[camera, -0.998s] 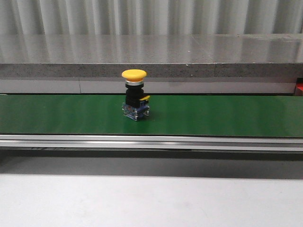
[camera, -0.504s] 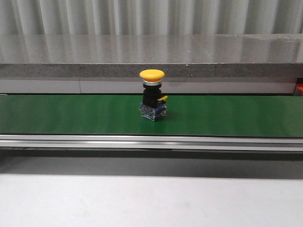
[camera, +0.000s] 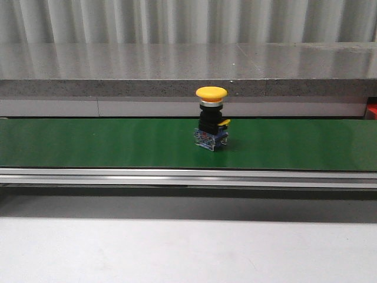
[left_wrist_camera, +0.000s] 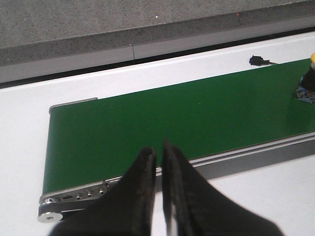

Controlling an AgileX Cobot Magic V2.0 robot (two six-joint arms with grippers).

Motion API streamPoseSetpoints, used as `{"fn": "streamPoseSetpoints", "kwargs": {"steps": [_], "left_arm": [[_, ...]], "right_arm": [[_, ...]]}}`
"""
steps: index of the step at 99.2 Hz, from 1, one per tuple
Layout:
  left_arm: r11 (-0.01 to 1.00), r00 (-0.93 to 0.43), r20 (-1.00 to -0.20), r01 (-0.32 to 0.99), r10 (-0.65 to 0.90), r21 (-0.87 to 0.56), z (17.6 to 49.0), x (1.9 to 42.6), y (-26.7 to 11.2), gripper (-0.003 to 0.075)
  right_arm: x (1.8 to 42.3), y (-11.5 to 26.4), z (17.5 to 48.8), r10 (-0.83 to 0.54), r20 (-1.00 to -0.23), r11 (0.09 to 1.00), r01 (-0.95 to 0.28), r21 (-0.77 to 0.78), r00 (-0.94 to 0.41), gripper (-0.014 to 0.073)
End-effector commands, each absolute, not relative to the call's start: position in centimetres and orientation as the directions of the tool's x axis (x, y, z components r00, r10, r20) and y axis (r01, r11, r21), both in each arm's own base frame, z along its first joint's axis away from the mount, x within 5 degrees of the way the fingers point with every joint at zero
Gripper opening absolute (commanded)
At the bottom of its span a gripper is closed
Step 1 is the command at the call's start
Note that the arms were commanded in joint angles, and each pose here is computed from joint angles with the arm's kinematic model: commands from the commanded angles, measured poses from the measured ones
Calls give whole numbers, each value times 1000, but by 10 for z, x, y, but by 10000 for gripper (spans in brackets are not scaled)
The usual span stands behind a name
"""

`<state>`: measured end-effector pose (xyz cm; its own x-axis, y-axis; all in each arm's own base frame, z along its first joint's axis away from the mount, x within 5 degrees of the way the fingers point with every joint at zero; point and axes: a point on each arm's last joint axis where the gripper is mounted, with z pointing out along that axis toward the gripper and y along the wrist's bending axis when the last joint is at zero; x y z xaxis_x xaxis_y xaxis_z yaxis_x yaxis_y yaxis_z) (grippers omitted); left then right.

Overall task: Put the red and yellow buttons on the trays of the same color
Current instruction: 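Carry the red button into the red tray and release it, then return the right gripper above the yellow button at the belt's end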

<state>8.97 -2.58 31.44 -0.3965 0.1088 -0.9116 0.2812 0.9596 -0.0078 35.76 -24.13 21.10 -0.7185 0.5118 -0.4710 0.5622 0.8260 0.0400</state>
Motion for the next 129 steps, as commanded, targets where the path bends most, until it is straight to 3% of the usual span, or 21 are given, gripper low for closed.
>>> {"fn": "streamPoseSetpoints", "kwargs": {"steps": [1, 30, 63, 82, 106, 129], "left_arm": [[959, -317, -945, 282, 76, -17, 329, 92, -27, -6], [959, -317, -945, 282, 76, -17, 329, 92, -27, -6], [959, -317, -945, 282, 76, -17, 329, 92, -27, -6], [959, -317, -945, 282, 76, -17, 329, 92, -27, -6], [959, -317, -945, 282, 76, -17, 329, 92, -27, -6], [959, -317, -945, 282, 76, -17, 329, 92, -27, -6]], "right_arm": [[349, -241, 267, 466, -600, 826, 563, 32, -650, 498], [318, -197, 325, 393, -692, 854, 519, 30, -606, 498], [285, -123, 354, 296, -698, 922, 386, 30, -652, 498], [279, -71, 370, 187, -705, 972, 234, 30, -684, 498], [276, -4, 371, 22, -661, 999, 1, 32, -750, 505], [272, 53, 369, -123, -653, 978, -201, 47, -747, 630]]}}
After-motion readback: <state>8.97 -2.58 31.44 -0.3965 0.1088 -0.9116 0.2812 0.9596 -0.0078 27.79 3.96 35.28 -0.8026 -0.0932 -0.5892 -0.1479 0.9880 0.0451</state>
